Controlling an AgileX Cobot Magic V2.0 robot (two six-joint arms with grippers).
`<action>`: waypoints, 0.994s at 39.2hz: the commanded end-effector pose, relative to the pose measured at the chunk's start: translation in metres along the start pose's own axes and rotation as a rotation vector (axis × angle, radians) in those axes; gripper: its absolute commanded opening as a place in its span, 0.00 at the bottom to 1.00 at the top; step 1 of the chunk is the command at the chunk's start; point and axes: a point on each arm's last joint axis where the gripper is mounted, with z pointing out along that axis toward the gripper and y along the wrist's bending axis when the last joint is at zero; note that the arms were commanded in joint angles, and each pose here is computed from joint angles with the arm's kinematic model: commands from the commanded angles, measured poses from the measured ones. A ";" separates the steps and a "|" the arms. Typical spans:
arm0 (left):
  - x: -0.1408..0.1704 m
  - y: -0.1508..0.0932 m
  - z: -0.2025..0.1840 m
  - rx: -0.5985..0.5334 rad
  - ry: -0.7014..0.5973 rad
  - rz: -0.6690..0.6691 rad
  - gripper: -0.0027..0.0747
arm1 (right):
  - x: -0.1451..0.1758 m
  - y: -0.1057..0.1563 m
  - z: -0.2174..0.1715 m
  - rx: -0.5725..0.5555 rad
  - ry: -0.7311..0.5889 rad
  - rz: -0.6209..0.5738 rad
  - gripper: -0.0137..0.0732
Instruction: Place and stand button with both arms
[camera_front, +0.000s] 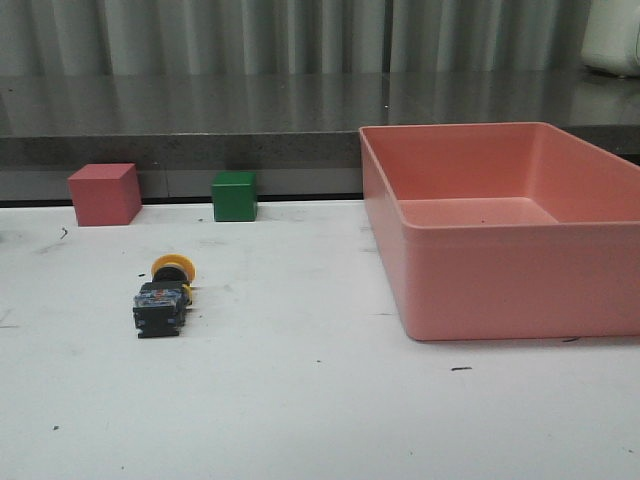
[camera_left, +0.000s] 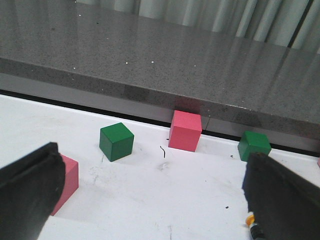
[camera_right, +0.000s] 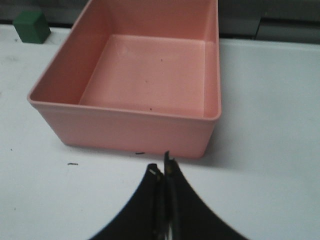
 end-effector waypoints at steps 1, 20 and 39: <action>-0.021 -0.004 0.004 0.015 -0.082 -0.005 0.93 | -0.015 0.001 -0.008 -0.013 -0.151 -0.022 0.08; -0.049 -0.061 0.081 0.230 0.229 0.113 0.93 | -0.015 0.001 -0.008 -0.013 -0.152 -0.022 0.08; -0.016 -0.138 0.199 0.284 0.984 0.159 0.93 | -0.015 0.001 -0.008 -0.012 -0.148 -0.022 0.08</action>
